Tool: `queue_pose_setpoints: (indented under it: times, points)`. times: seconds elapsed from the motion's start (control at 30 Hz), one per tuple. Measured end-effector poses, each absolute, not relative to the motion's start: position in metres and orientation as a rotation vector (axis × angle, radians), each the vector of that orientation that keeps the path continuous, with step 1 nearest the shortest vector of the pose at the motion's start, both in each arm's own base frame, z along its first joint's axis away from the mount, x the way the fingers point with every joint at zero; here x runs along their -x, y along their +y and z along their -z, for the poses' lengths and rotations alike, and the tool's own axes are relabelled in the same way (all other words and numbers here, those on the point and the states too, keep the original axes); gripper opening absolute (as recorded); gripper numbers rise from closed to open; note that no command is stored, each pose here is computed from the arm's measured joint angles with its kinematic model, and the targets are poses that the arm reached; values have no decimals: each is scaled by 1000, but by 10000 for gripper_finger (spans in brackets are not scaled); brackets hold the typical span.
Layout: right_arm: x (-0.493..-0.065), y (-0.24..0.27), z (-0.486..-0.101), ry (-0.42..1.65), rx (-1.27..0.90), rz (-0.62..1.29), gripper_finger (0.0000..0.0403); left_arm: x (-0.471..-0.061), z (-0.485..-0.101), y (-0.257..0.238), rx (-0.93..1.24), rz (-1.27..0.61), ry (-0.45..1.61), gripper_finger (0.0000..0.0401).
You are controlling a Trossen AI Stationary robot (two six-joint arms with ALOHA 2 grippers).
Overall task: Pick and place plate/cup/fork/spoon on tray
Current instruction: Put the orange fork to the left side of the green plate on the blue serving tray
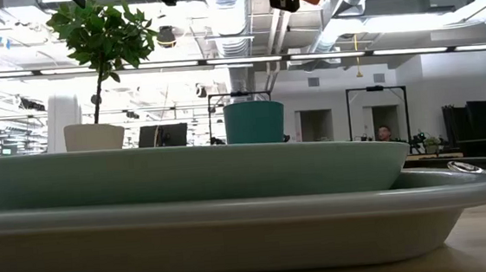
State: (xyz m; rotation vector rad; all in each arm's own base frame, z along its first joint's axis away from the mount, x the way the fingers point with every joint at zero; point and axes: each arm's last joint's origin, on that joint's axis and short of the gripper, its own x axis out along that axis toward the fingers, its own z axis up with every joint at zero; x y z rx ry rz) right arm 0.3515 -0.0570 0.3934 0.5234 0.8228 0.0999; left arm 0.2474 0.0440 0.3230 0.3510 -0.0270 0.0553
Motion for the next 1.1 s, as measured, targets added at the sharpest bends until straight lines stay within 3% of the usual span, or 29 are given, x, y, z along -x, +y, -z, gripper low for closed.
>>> queue_pose_setpoints:
  times: [0.23,0.43,0.53,0.87,1.1]
  points:
    - [-352,-56,-393,824,-526,-100,18,-247,-322,44,-318,-53,-21,5]
    - [-352,-56,-393,824,-532,-96,25,-247,-322,45,-247,-79,-16,1]
    - [-351,-58,-393,827,-543,-81,56,-247,-320,46,-179,-119,-2,0]
    - [-336,-72,-398,857,-588,-19,213,-237,-304,54,60,-268,188,0]
    - [-316,-82,-407,884,-629,31,249,-224,-296,64,262,-296,454,0]
